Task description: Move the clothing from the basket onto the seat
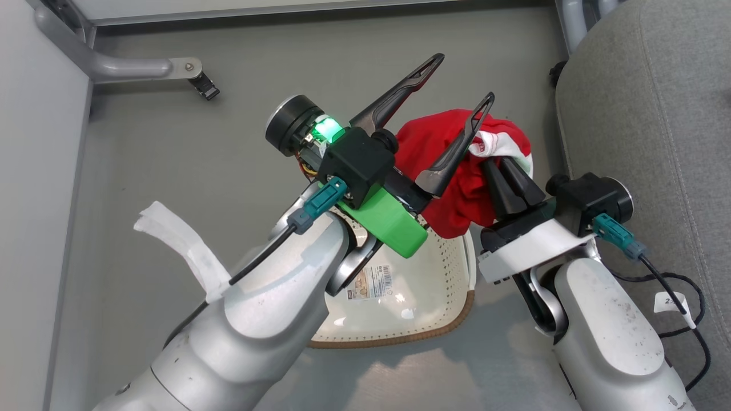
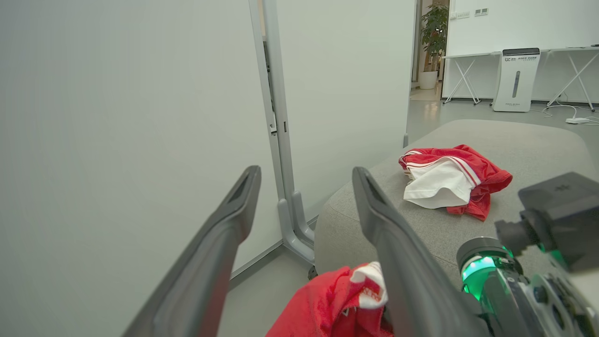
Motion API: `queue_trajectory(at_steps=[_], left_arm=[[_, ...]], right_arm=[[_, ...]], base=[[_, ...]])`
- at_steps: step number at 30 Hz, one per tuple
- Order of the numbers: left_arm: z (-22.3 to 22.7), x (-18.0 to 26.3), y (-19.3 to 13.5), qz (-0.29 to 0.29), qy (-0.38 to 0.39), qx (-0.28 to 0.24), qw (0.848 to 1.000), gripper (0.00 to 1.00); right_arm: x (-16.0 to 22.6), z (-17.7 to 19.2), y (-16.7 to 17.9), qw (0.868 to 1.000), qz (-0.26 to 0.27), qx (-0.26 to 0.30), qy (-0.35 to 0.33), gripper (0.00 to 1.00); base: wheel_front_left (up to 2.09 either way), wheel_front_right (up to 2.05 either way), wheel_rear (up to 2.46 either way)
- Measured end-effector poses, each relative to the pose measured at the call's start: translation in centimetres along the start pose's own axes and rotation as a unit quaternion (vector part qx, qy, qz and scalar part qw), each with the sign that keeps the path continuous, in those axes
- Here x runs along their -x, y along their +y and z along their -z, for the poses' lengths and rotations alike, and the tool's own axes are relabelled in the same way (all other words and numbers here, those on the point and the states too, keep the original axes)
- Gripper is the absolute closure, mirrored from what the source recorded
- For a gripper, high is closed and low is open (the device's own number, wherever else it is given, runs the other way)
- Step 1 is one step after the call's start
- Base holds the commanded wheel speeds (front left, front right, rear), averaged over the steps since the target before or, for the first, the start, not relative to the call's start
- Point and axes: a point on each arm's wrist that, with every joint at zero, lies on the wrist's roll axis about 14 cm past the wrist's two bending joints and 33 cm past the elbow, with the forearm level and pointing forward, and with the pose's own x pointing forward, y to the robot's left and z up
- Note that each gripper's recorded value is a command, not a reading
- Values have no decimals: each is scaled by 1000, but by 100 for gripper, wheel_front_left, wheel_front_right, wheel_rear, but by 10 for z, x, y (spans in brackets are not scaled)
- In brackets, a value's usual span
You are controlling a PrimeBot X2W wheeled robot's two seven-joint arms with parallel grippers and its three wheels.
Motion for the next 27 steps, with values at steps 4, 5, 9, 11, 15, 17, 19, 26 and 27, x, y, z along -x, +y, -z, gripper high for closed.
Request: queue_trajectory(at_steps=[4, 5, 9, 11, 15, 17, 19, 26, 27], left_arm=[[0, -1, -1, 2, -1, 0, 1000, 0], [0, -1, -1, 2, -1, 0, 1000, 0], [-1, -3, -4, 6, -3, -1, 1000, 0], [-1, -4, -5, 7, -2, -2, 1000, 0], [1, -6, -8, 11, -2, -2, 1000, 0], [2, -8, -10, 14, -1, -1, 1000, 0], [5, -9, -13, 19, 2, 1, 1000, 0], [19, -13, -24, 42, 14, 4, 999, 0], [22, -14, -26, 45, 16, 5, 999, 0]], right_arm=[[1, -2, -2, 1000, 3, 2, -2, 100], [1, -3, -3, 1000, 4, 2, -4, 100], [2, -10, -6, 1000, 9, 5, -12, 100], [3, -14, -8, 1000, 12, 7, -17, 100], [8, -23, -14, 999, 22, 12, -27, 100], [10, -28, -18, 999, 27, 16, -34, 100], [14, -34, -23, 998, 36, 20, -41, 100], [29, -59, -46, 994, 70, 45, -69, 100], [31, -62, -49, 993, 75, 49, -73, 100]], base=[[0, 0, 0], [0, 0, 0], [0, 0, 0], [0, 0, 0], [0, 0, 0], [0, 0, 0], [0, 0, 0], [0, 0, 0], [0, 0, 0]])
